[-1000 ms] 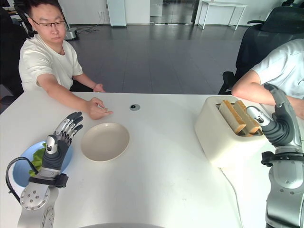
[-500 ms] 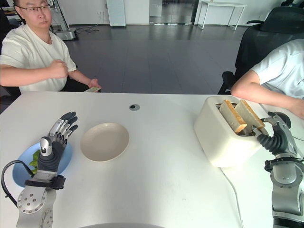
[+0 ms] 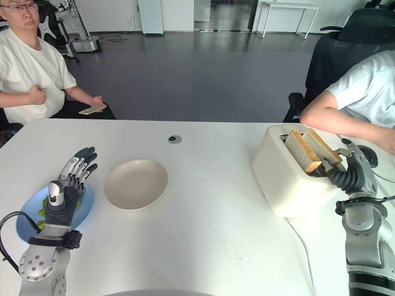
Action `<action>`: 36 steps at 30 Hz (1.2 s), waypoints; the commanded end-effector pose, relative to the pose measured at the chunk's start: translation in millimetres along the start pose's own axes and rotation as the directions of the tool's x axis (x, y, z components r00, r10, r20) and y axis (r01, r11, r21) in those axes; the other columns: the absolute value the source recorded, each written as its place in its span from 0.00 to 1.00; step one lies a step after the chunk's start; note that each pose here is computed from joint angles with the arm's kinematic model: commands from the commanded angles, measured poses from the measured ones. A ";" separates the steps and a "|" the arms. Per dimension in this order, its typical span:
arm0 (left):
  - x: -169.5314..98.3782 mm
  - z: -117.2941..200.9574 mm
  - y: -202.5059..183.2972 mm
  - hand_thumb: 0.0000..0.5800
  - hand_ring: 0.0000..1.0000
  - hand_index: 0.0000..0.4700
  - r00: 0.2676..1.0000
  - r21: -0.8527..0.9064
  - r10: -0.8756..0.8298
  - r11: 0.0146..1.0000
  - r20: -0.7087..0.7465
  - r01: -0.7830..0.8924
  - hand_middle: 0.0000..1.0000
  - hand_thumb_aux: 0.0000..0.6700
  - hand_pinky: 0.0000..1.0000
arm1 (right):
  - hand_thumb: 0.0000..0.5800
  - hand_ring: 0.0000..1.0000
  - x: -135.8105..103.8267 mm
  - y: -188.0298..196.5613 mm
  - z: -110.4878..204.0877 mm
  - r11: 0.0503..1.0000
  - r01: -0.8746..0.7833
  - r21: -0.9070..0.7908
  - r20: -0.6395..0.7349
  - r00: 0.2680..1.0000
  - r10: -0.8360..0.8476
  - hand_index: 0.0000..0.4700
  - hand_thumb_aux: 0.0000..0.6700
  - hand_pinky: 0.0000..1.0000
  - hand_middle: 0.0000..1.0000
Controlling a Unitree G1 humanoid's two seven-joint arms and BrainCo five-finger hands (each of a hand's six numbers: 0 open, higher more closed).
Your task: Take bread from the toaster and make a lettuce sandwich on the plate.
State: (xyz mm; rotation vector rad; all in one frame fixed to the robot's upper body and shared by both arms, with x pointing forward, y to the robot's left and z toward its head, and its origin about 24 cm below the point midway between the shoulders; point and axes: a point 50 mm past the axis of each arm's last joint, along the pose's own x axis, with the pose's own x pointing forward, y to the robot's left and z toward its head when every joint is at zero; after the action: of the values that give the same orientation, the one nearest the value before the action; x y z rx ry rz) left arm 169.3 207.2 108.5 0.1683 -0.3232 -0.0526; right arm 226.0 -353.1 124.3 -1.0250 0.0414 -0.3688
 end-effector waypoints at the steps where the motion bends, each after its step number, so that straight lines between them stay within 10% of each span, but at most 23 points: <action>1: -0.3 -0.7 -0.3 0.00 0.00 0.00 1.000 0.001 -0.001 1.000 -0.005 0.001 0.00 0.00 0.00 | 1.00 0.00 5.3 -10.0 18.9 0.997 0.054 0.050 0.086 0.995 -0.058 1.00 1.00 0.00 0.00; 8: 1.2 0.1 -5.6 0.00 0.00 0.00 1.000 -0.008 -0.002 1.000 0.008 0.002 0.00 0.00 0.00 | 1.00 0.00 14.7 -65.1 82.7 0.954 0.197 0.227 0.298 0.918 -0.261 1.00 1.00 0.00 0.00; 14: 6.2 0.5 -11.5 0.00 0.00 0.00 1.000 -0.016 -0.015 1.000 0.024 0.015 0.00 0.00 0.00 | 1.00 0.00 30.8 -54.7 120.3 0.908 -0.082 0.410 0.353 0.932 -0.075 1.00 1.00 0.00 0.00; 28: 23.3 1.0 -15.9 0.00 0.00 0.00 0.997 -0.013 -0.044 0.999 0.057 0.045 0.00 0.00 0.00 | 1.00 0.00 0.5 137.3 267.0 0.357 -0.747 0.561 0.542 0.657 0.523 1.00 1.00 0.00 0.00; 36: 27.3 1.6 -14.9 0.00 0.00 0.00 0.997 -0.009 -0.049 0.999 0.068 0.049 0.00 0.00 0.00 | 1.00 0.00 -39.7 230.7 292.8 0.321 -0.802 0.504 0.506 0.575 0.642 1.00 1.00 0.00 0.00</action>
State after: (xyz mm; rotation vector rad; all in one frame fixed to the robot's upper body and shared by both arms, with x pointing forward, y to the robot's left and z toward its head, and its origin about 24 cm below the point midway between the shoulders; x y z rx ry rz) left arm 192.3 189.8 116.8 0.1598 -0.3961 -0.1029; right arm 314.4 -3.0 86.2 -0.1457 0.1547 0.5724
